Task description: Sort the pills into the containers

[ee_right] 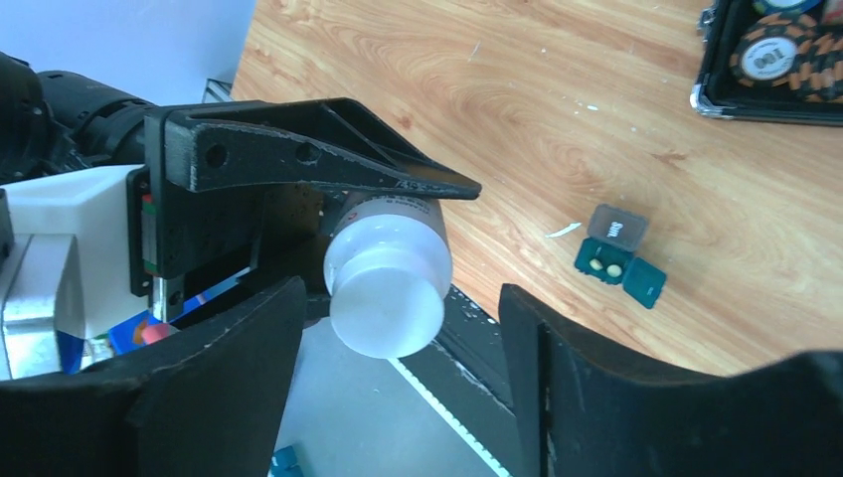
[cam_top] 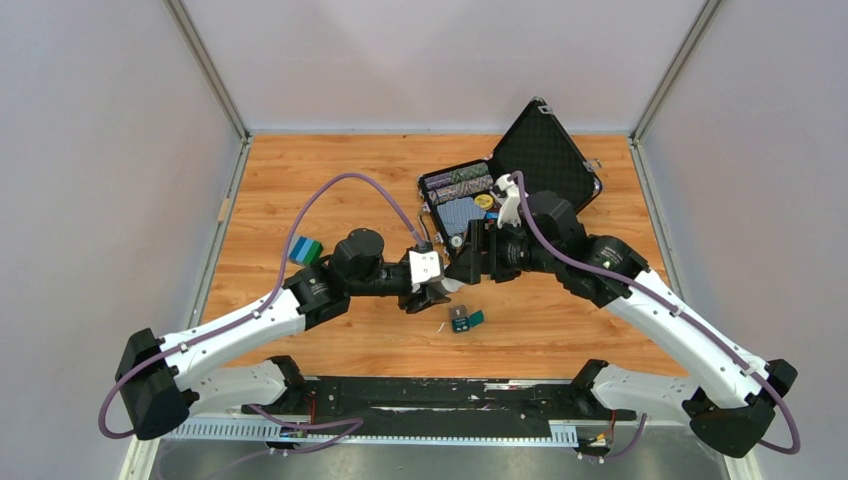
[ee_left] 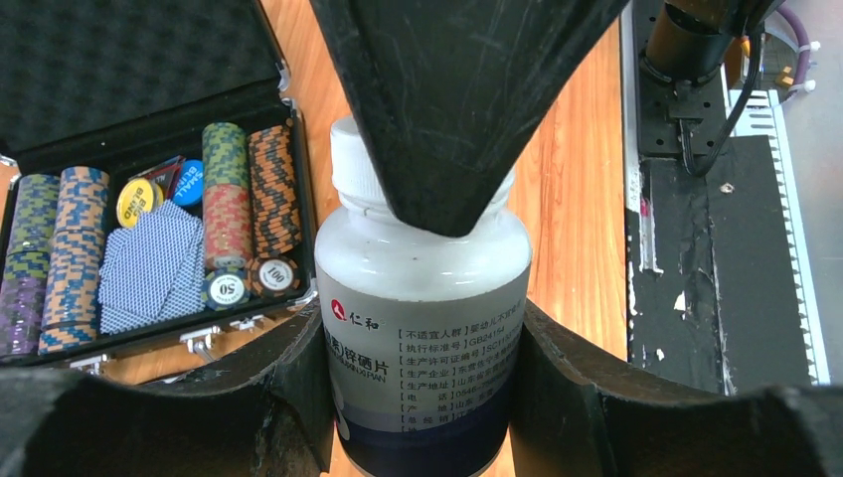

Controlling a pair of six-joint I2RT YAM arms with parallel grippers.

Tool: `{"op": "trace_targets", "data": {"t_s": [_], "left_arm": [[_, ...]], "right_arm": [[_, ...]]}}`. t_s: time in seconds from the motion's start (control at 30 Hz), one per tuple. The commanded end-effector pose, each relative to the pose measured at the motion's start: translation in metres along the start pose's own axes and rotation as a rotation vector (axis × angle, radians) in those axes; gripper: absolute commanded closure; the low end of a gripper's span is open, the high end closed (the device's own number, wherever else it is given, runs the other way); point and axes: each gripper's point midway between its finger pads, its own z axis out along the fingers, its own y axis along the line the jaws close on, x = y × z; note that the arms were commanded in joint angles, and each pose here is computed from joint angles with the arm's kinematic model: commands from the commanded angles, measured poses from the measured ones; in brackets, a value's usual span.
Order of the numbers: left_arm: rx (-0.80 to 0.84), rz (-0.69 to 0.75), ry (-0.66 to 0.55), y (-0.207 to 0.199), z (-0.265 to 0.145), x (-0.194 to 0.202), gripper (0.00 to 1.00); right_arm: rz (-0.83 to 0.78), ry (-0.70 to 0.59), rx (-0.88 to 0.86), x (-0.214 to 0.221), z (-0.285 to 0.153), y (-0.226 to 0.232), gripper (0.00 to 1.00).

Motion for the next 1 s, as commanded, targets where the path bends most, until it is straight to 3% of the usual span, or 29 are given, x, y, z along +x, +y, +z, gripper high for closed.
{"op": "trace_targets", "data": {"t_s": [0.0, 0.17, 0.4, 0.6, 0.8, 0.9, 0.93, 0.97], "left_arm": [[-0.016, 0.039, -0.104, 0.004, -0.006, -0.037, 1.00], [-0.017, 0.045, -0.106, 0.005, -0.007, -0.038, 1.00], [-0.018, 0.045, -0.106, 0.006, -0.006, -0.039, 1.00], [-0.015, 0.041, -0.105, 0.005, -0.005, -0.036, 1.00], [-0.065, 0.050, -0.113, 0.015, -0.001, -0.036, 1.00], [-0.105, 0.044, -0.105, 0.023, 0.001, -0.031, 1.00], [-0.118, 0.044, -0.101, 0.025, 0.001, -0.030, 1.00], [-0.122, 0.042, -0.096, 0.026, 0.002, -0.028, 1.00]], "right_arm": [[-0.078, -0.080, 0.014, -0.018, -0.020, 0.005, 0.24], [-0.163, -0.036, -0.014, -0.008, -0.021, 0.005, 0.21], [-0.191, 0.042, -0.035, 0.006, -0.007, 0.001, 0.32], [-0.093, 0.042, -0.049, 0.004, 0.008, 0.005, 0.57], [0.179, 0.031, -0.015, 0.006, 0.028, 0.003, 0.99], [0.327, 0.024, -0.022, 0.006, 0.034, 0.006, 1.00], [0.364, 0.019, -0.032, 0.005, 0.035, 0.009, 0.97], [0.390, 0.014, -0.047, 0.005, 0.035, 0.011, 0.87]]}}
